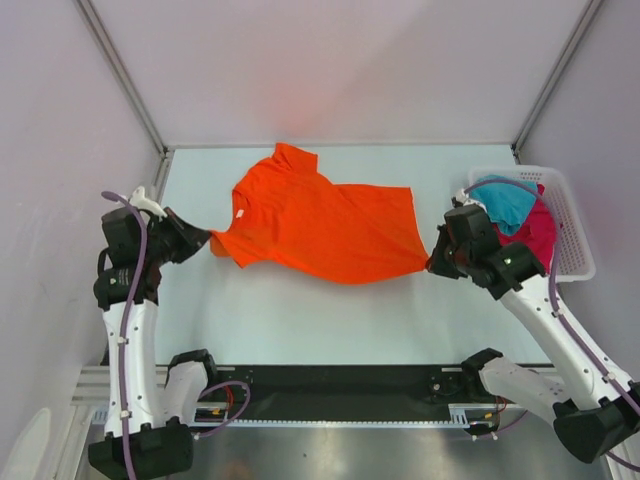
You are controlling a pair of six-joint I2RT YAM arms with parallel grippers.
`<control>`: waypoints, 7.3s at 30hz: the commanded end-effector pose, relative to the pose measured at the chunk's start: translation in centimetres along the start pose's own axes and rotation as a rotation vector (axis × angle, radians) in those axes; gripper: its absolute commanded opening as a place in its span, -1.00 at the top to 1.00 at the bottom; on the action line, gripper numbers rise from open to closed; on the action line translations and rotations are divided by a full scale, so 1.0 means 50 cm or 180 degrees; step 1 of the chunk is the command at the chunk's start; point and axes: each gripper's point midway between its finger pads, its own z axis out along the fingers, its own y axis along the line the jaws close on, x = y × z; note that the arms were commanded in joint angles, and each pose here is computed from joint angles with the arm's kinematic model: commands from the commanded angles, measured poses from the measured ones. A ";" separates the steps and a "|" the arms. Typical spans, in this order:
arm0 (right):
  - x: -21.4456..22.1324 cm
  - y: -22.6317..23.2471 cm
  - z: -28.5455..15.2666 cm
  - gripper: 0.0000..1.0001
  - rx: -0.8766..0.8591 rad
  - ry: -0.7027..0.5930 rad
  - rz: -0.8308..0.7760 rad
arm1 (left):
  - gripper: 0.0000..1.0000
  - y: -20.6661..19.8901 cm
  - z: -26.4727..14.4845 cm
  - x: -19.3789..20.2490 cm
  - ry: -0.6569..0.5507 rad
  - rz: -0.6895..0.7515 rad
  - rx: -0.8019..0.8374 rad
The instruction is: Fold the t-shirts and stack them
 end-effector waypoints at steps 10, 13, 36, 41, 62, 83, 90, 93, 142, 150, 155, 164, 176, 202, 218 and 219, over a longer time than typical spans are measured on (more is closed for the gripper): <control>0.067 -0.033 -0.036 1.00 0.0283 0.0027 0.0216 | 1.00 0.038 -0.015 0.051 0.0077 -0.0006 -0.0173; 0.074 -0.035 -0.038 1.00 0.0313 0.0033 0.0237 | 1.00 0.043 -0.020 0.048 0.0037 0.0009 -0.0232; -0.042 -0.144 0.246 1.00 0.1225 0.0160 0.0492 | 1.00 0.203 0.309 -0.004 0.0741 -0.0780 -0.0530; -0.088 -0.140 0.288 1.00 0.1199 0.0156 0.0439 | 0.99 0.207 0.344 -0.002 0.0855 -0.0941 -0.0466; -0.095 -0.087 0.318 0.24 0.0839 0.0356 0.0198 | 0.91 0.178 0.287 0.011 0.0881 -0.0785 -0.0383; 0.114 -0.064 0.300 0.17 0.0644 0.0777 -0.0005 | 0.50 0.221 0.267 0.033 0.0883 -0.0605 -0.0723; 0.126 -0.069 0.307 0.18 0.0668 0.0819 0.0004 | 0.39 0.229 0.307 -0.007 0.0954 -0.0582 -0.0788; 0.138 -0.077 0.308 0.18 0.0690 0.0834 0.0004 | 0.37 0.219 0.302 0.022 0.1043 -0.0510 -0.0765; 0.138 -0.090 0.300 0.19 0.0707 0.0798 -0.0094 | 0.69 0.240 0.260 0.236 0.1568 0.0167 -0.1207; 0.144 -0.103 0.302 0.19 0.0734 0.0822 -0.0084 | -0.02 0.261 0.254 0.220 0.1537 0.0280 -0.1430; 0.150 -0.108 0.304 0.18 0.0735 0.0842 -0.0066 | -0.18 0.273 0.257 0.233 0.1616 0.0272 -0.1492; 0.151 -0.107 0.308 0.21 0.0702 0.0848 -0.0080 | 1.00 0.264 0.269 0.255 0.1744 0.0192 -0.1330; 0.117 -0.171 0.289 1.00 0.1018 0.0516 0.0158 | 0.99 0.265 0.240 0.189 0.1490 0.0214 -0.1350; 0.116 -0.090 0.290 0.39 0.0716 0.0593 0.0097 | 1.00 0.301 0.192 0.190 0.1390 0.0102 -0.1440; 0.119 -0.079 0.326 0.34 0.0796 0.0614 -0.0070 | 1.00 0.302 0.200 0.192 0.1389 0.0082 -0.1421; 0.127 -0.084 0.335 0.35 0.0826 0.0658 -0.0080 | 1.00 0.302 0.200 0.192 0.1390 0.0087 -0.1420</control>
